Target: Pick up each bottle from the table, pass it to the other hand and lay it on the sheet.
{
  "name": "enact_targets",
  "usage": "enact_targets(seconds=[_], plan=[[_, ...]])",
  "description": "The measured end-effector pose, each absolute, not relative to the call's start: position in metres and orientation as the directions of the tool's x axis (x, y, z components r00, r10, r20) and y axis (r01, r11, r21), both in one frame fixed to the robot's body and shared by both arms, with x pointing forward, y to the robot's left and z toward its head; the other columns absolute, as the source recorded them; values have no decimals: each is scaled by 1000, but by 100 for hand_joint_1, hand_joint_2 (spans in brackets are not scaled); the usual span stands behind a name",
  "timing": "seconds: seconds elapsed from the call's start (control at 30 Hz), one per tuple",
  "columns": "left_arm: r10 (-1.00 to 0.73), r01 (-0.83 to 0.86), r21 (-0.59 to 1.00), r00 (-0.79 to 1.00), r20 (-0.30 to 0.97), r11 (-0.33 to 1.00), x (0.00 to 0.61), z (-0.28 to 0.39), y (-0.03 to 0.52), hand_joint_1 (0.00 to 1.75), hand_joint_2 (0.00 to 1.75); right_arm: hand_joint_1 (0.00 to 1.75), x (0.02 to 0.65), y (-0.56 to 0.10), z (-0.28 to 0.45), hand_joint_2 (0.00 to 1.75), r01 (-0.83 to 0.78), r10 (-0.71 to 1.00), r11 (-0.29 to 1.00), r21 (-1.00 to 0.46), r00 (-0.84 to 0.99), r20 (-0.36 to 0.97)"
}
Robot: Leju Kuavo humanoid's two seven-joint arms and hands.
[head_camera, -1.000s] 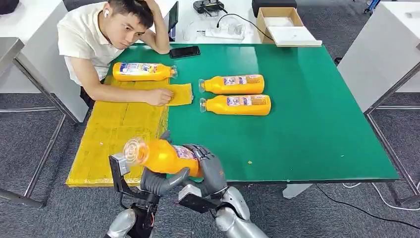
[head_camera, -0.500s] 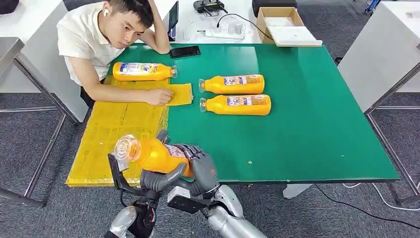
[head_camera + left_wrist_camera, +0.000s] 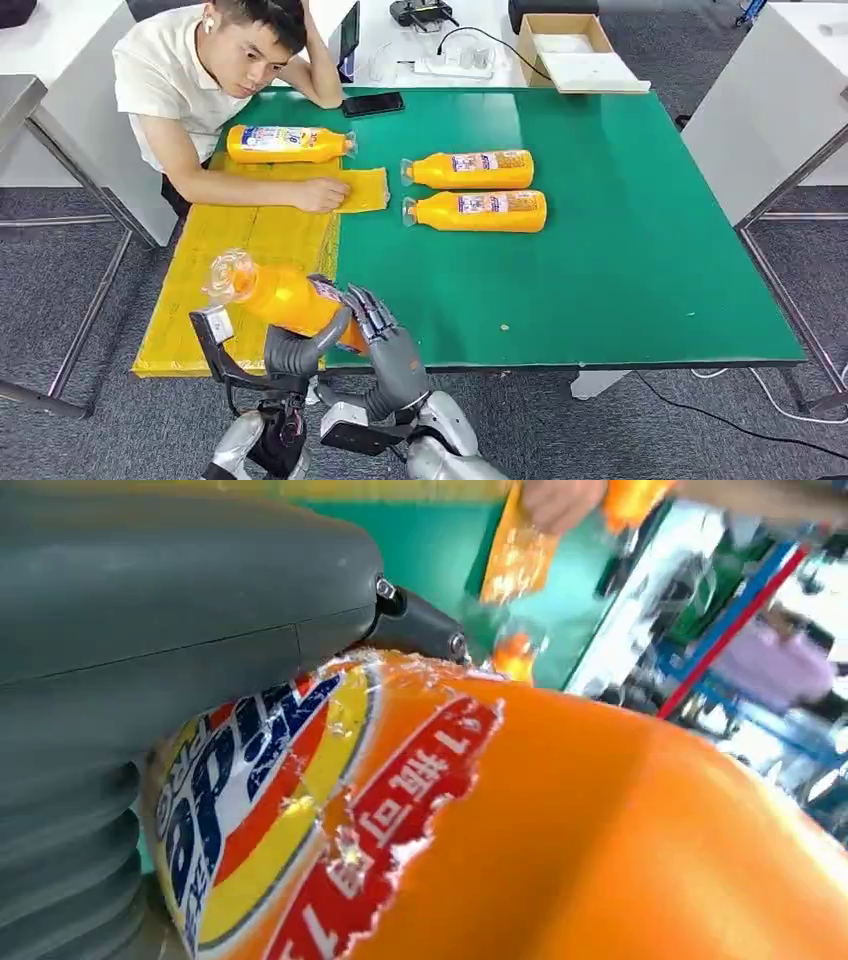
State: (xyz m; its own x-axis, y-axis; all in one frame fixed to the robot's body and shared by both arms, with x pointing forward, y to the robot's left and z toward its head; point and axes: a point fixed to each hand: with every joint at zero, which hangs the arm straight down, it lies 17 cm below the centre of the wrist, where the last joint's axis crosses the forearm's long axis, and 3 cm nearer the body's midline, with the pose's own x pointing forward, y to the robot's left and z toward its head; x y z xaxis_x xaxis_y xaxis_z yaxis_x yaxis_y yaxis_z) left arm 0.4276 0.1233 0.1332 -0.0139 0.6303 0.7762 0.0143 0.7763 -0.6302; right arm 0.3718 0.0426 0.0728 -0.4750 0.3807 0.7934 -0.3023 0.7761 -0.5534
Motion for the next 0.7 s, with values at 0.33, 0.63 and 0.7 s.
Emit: enact_targets(seconds=[0.33, 0.63, 0.7], plan=[[420, -161, -443, -158, 894, 882, 445, 137, 183, 175, 175, 0, 354, 35, 52, 0, -296, 404, 775, -558, -448, 798], [133, -215, -179, -211, 968, 960, 455, 139, 203, 175, 175, 0, 353, 28, 53, 0, -260, 425, 773, -579, -464, 777], [127, -217, -172, -206, 970, 961, 456, 136, 205, 175, 175, 0, 353, 27, 53, 0, -260, 425, 773, -579, -465, 776]])
